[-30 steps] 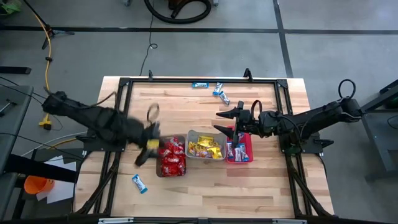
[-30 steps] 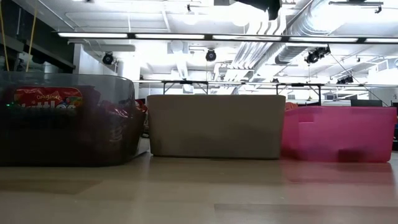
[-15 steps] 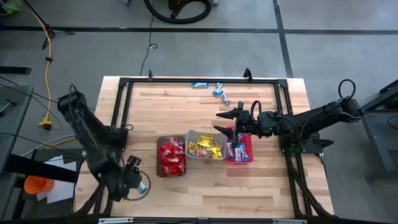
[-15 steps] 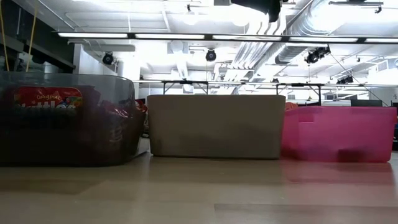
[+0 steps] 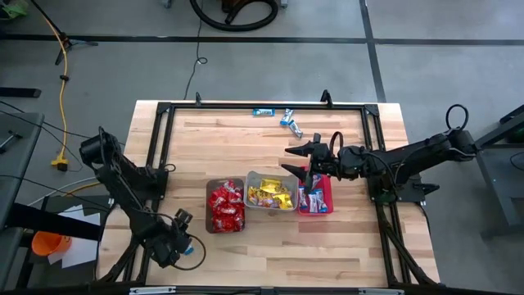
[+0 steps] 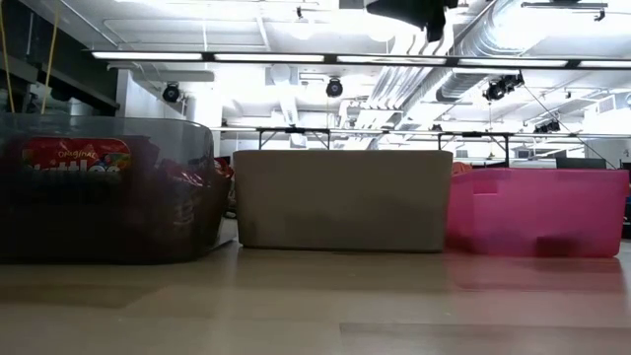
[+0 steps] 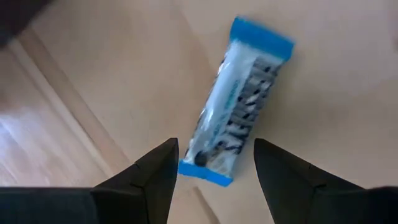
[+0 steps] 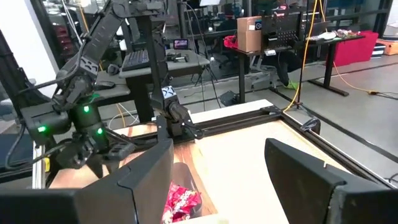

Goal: Sort candy
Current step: Put the white chocolate into the pink bin

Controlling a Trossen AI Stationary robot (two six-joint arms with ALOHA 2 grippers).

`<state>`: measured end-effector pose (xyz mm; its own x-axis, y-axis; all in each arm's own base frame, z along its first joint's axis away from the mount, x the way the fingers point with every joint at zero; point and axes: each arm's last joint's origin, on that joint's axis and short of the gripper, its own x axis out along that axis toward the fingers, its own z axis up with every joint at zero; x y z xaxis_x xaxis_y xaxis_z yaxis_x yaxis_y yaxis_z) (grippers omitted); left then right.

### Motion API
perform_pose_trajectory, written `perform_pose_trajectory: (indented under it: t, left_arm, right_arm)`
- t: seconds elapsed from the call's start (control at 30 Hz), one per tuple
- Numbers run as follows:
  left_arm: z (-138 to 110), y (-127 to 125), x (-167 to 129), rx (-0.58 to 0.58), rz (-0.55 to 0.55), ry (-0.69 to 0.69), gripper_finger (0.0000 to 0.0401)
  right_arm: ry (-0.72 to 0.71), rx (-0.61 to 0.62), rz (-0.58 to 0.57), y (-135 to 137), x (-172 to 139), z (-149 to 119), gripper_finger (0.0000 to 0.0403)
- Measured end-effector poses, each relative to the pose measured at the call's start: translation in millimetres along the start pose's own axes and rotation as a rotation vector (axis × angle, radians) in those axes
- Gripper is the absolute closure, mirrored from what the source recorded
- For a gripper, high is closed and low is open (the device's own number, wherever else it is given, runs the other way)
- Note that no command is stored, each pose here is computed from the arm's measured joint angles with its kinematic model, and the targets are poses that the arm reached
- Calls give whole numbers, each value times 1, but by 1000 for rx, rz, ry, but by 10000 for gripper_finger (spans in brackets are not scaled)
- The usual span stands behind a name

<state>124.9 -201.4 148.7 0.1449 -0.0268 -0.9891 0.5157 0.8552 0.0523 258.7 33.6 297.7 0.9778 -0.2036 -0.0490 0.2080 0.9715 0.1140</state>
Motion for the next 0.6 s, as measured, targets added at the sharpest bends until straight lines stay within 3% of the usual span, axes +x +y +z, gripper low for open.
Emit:
perform_pose_trajectory:
  t: [0.37,0.47,0.6]
  left_arm:
    - [-7,2,14,-9,-39,-41,214]
    - [-7,1,13,-21,-69,-39,246]
    - [-6,1,0,-104,-158,-80,321]
  right_arm:
    - [49,30,-8,-1,0,-5,155]
    - [49,30,-8,-1,0,-5,155]
    - [49,30,-8,-1,0,-5,155]
